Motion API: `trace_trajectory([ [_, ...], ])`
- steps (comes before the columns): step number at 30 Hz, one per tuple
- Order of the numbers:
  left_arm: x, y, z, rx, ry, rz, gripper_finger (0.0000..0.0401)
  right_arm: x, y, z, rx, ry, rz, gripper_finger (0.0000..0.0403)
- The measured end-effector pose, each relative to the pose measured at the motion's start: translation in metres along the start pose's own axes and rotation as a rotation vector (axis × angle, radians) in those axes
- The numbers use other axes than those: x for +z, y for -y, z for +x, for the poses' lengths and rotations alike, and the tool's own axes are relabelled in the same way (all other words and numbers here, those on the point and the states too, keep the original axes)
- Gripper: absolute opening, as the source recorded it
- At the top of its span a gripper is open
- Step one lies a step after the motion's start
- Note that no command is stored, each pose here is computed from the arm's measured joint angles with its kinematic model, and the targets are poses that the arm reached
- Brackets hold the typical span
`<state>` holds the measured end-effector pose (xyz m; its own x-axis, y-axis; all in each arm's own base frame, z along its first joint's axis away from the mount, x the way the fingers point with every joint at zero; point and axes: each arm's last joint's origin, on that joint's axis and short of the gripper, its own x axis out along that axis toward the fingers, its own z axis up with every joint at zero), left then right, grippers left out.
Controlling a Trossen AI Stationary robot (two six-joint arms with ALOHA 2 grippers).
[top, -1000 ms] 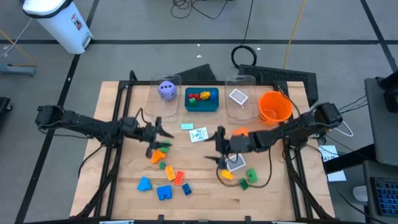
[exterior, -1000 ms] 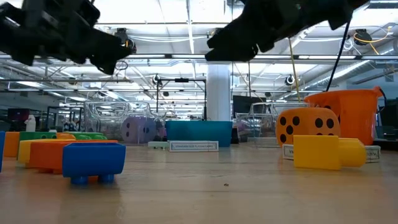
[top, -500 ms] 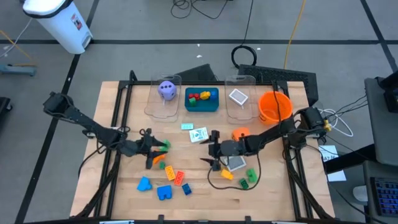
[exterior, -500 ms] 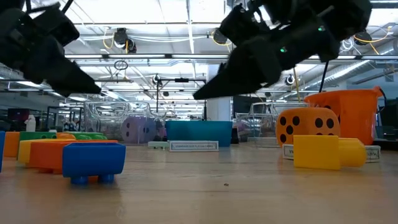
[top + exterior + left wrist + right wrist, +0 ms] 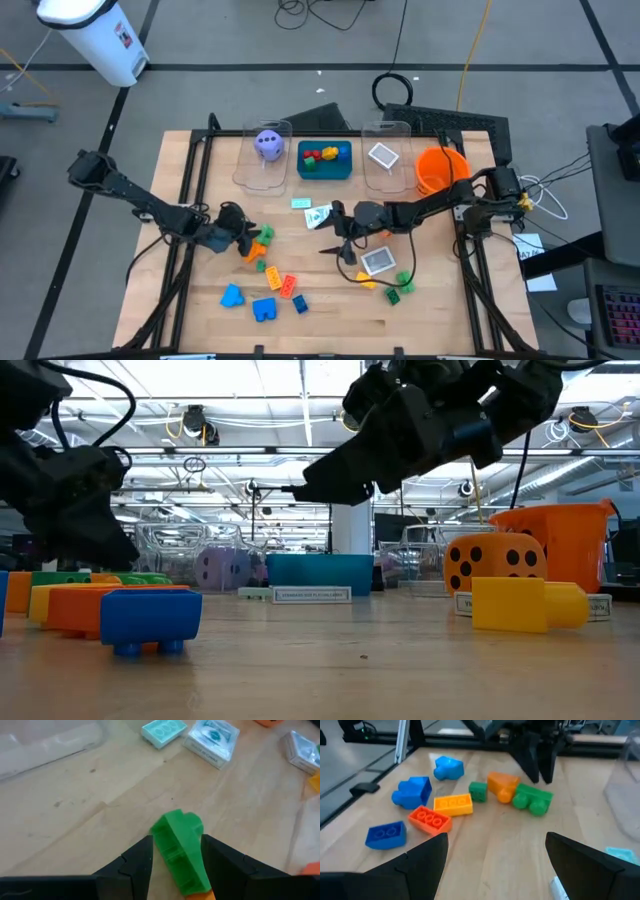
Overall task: Pick & Place Toys
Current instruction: Put the green game piece into the blue bin
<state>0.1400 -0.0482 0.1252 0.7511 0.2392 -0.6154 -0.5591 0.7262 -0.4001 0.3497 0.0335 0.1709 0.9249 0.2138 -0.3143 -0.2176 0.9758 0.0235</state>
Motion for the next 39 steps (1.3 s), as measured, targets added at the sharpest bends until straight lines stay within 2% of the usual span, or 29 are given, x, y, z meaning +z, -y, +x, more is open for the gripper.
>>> trace_trajectory([
  [11, -0.002, 0.003, 0.001, -0.049, -0.064, -0.048, 0.017, -0.002, 0.002, 0.0, -0.005, -0.021, -0.021, 0.0325],
  [15, -0.004, 0.006, 0.006, -0.068, -0.078, -0.046, 0.017, -0.002, 0.002, 0.0, -0.006, -0.02, -0.02, 0.0325],
  [21, -0.01, 0.007, 0.018, -0.034, -0.099, -0.041, 0.017, -0.003, 0.002, 0.0, -0.007, -0.029, 0.008, 0.0325],
  [27, -0.012, 0.011, 0.023, -0.067, -0.095, -0.03, 0.0169, -0.004, 0.002, 0.0, -0.006, -0.035, 0.023, 0.0325],
  [30, -0.012, 0.011, 0.024, -0.069, -0.093, -0.024, 0.015, -0.005, 0.002, 0.0, -0.006, -0.044, 0.024, 0.0325],
  [39, -0.011, 0.012, 0.024, -0.063, -0.057, 0.03, 0.0035, -0.005, 0.001, 0.0, -0.006, -0.05, 0.025, 0.0325],
])
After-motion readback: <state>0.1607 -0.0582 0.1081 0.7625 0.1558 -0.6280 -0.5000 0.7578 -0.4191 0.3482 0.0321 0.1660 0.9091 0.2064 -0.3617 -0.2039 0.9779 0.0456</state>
